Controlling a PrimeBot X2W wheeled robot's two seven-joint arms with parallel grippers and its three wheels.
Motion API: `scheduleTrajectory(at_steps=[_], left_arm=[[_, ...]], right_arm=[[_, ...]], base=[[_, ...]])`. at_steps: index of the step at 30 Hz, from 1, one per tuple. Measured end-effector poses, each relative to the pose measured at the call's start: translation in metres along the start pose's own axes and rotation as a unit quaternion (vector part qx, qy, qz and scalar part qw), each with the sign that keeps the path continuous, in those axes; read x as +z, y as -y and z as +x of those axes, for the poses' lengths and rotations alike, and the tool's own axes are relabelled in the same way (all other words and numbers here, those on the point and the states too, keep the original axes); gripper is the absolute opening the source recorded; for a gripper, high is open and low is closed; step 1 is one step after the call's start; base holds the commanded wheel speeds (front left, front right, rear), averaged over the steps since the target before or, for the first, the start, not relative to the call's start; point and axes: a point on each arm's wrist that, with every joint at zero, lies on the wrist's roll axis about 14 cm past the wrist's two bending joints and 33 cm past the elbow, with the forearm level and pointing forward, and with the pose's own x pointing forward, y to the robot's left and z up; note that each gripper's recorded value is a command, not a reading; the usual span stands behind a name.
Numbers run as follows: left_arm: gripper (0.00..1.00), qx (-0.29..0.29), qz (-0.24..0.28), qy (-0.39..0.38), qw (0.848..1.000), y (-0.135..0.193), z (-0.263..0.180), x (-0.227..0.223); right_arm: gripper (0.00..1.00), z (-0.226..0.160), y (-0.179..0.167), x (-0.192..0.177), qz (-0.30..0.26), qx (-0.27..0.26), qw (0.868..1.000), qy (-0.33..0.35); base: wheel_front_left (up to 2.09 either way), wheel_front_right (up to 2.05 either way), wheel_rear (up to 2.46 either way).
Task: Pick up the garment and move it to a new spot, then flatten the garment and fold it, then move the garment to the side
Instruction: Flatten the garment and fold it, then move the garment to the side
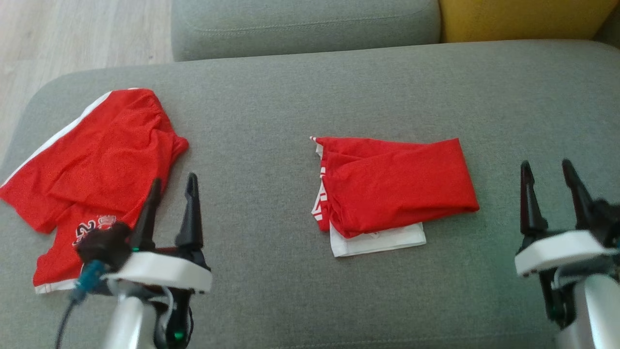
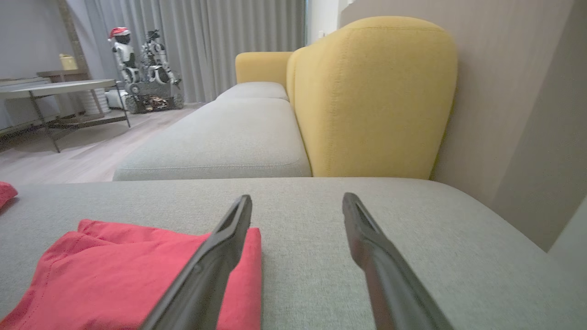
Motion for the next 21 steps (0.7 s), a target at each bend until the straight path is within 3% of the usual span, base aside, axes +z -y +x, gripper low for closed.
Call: scheduleTrajectory(at_steps=[3,21], left_arm=[[1.0,-0.025,0.052,0.003,0.998,0.0126,-0.0031,0.0018],[1.0,-0.009,0.034,0.004,0.999,0.0068,-0.0045,0.0016]], right_arm=[[1.0,-0.0075,0.0023,-0.0043,0.005,-0.009,1.0,0.0],[1.0,-0.0034,-0.0042,-0.0022,0.0,-0.003,1.0,0.006]], base=[[0.0,0.0,0.0],[0.0,0.0,0.0]])
